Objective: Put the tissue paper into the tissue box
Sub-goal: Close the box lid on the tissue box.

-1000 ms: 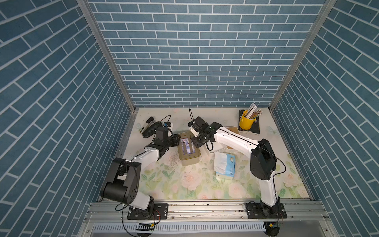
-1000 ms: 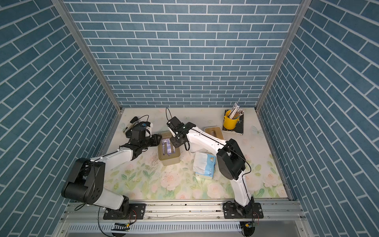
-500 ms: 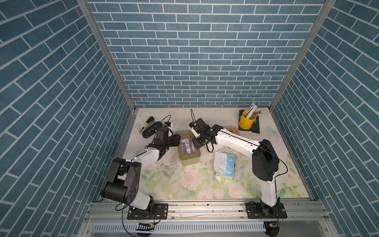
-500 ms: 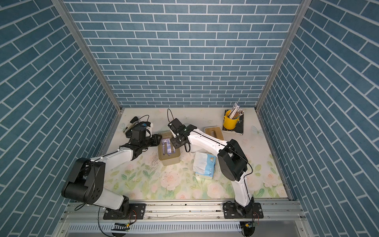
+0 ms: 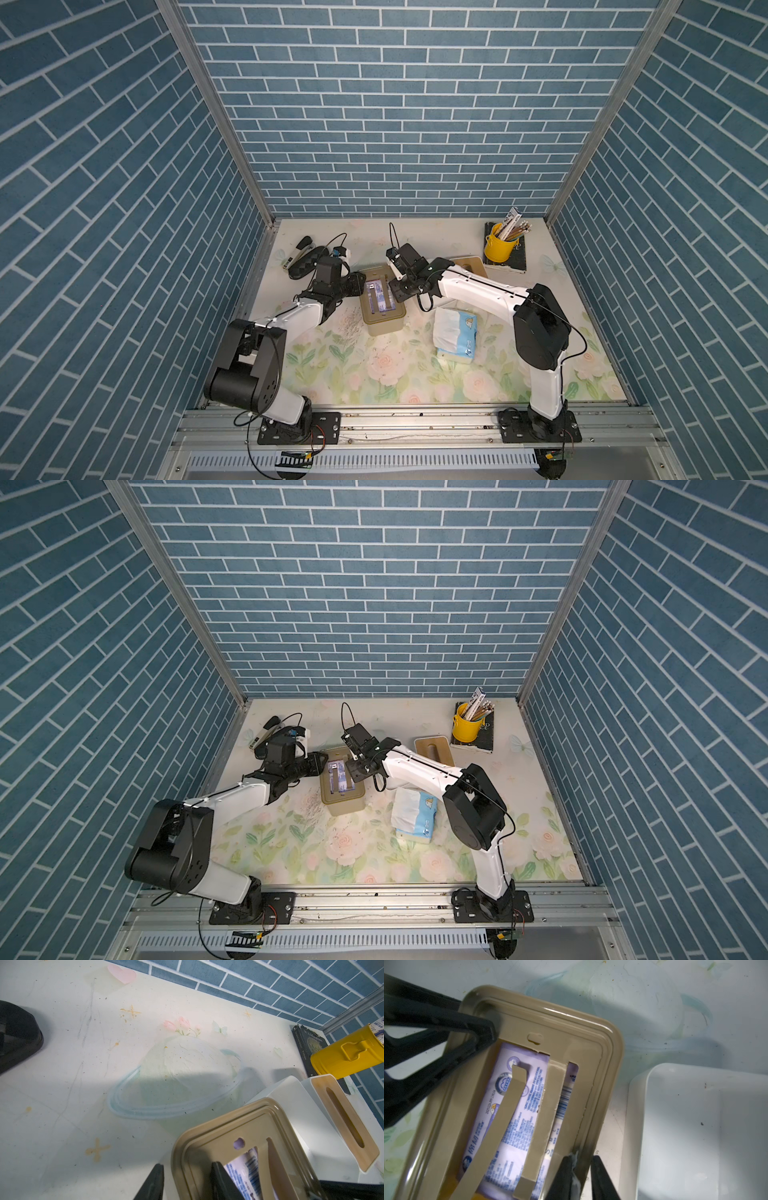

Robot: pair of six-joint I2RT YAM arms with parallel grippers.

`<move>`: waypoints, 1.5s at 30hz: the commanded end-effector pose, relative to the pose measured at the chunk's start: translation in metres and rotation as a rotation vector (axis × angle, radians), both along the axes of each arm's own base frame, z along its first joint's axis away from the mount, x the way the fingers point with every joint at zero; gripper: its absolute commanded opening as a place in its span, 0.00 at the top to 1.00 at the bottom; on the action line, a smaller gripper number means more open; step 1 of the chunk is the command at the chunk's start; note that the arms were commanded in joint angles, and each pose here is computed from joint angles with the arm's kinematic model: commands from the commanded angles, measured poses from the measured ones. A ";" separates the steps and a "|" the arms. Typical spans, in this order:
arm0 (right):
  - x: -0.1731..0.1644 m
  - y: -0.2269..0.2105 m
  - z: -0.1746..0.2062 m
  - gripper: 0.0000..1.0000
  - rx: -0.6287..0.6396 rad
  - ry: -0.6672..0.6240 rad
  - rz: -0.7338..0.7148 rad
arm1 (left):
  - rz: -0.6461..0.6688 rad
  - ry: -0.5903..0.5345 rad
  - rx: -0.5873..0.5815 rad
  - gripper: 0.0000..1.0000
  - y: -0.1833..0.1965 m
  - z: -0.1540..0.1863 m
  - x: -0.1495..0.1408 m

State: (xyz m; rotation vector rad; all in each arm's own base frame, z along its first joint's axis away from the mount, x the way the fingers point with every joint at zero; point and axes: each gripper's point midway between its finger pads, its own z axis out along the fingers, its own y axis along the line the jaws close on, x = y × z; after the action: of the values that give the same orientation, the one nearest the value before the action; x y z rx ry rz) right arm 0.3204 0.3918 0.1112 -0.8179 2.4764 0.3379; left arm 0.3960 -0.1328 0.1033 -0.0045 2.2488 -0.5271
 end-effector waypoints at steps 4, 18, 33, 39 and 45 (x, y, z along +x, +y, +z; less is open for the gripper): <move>-0.042 -0.027 -0.082 0.80 -0.176 0.183 0.004 | -0.001 0.236 0.092 0.58 0.011 -0.061 -0.039; -0.048 -0.029 -0.097 0.80 -0.183 0.209 -0.006 | -0.001 0.235 0.091 0.55 0.010 -0.061 -0.038; -0.050 -0.022 -0.102 0.81 -0.183 0.217 -0.011 | -0.004 0.228 0.088 0.44 0.009 -0.059 -0.035; -0.045 -0.024 -0.092 0.81 -0.194 0.194 -0.021 | -0.005 0.215 0.084 0.36 0.008 -0.052 -0.032; -0.045 -0.027 -0.096 0.80 -0.214 0.198 -0.023 | -0.021 0.124 0.044 0.08 -0.004 0.001 -0.014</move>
State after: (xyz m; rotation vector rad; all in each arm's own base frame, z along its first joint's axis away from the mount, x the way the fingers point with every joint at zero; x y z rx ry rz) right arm 0.3247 0.4142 0.1085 -0.7306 2.4277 0.4159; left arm 0.3847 -0.1272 0.0835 -0.0227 2.3786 -0.4717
